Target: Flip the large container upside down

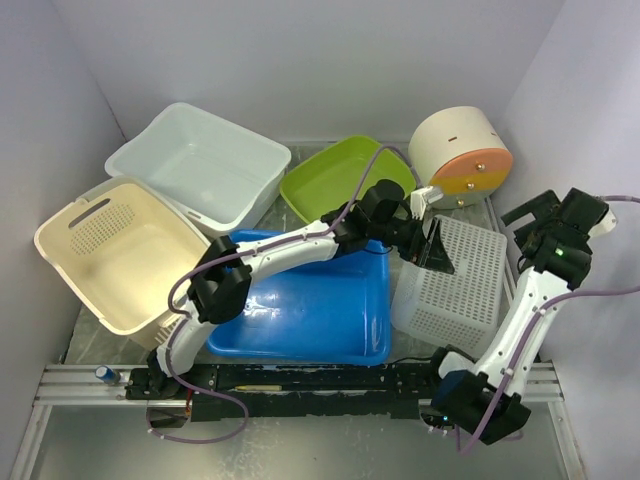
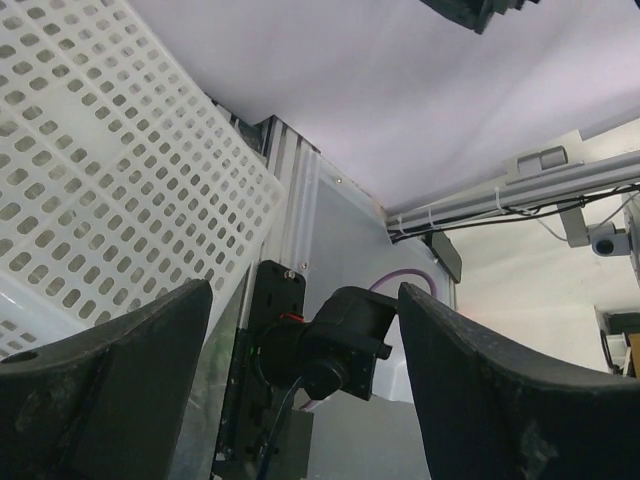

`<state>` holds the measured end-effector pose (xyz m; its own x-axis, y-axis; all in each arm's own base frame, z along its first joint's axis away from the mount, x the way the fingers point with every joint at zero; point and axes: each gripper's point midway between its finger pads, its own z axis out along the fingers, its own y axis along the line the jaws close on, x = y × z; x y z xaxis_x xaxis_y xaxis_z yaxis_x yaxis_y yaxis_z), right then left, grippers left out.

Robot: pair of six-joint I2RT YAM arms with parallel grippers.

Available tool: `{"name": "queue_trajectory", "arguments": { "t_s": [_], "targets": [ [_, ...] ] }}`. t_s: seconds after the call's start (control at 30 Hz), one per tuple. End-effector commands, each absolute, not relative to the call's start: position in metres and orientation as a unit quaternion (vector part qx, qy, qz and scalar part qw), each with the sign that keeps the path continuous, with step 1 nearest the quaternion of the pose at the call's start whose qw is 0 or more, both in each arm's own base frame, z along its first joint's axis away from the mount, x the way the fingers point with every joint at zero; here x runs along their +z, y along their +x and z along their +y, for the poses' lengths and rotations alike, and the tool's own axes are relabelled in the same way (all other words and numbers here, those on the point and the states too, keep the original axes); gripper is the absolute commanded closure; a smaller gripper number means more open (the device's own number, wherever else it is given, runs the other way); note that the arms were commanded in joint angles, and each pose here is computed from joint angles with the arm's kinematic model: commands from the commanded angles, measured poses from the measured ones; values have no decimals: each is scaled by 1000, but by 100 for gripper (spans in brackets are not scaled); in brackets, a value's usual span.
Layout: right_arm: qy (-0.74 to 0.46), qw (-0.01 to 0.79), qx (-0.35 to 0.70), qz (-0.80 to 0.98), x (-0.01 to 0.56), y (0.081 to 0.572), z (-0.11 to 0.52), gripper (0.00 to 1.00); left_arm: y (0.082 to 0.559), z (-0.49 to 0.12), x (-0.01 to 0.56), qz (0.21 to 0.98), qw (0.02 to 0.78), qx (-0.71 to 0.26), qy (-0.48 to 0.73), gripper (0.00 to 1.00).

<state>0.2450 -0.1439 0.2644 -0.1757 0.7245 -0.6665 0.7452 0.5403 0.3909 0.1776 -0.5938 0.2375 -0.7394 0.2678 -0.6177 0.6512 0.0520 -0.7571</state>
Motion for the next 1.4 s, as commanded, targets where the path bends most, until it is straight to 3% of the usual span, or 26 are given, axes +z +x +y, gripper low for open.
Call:
{"name": "queue_trajectory", "arguments": {
  "t_s": [0.0, 0.13, 0.23, 0.4, 0.73, 0.9, 1.1, 1.23, 1.37],
  "targets": [
    [440, 458, -55, 770, 288, 237, -142, 2, 179, -587, 295, 670, 208, -627, 339, 13],
    [337, 473, 2, 815, 287, 254, -101, 2, 187, -546, 323, 684, 253, -601, 327, 13],
    [282, 460, 65, 839, 270, 256, -64, 2, 217, -486, 313, 744, 293, -537, 268, 13],
    [224, 427, 193, 855, 239, 255, 3, 0, 223, -394, 294, 807, 351, -437, 189, 12],
    [152, 364, 187, 900, 186, 276, 95, 0, 232, -295, 267, 867, 405, -257, 135, 12],
    [190, 320, 132, 919, 146, 285, 91, 0, 229, -288, 271, 858, 418, -262, 140, 12],
    [249, 267, 16, 931, 107, 267, 35, 0, 217, -281, 252, 865, 403, -229, 192, 9],
    [287, 269, -4, 919, 107, 256, -8, 0, 204, -278, 249, 856, 407, -208, 241, 8],
    [260, 307, 46, 914, 138, 268, 1, 1, 183, -281, 243, 836, 405, -193, 316, 8]
  ]
}}
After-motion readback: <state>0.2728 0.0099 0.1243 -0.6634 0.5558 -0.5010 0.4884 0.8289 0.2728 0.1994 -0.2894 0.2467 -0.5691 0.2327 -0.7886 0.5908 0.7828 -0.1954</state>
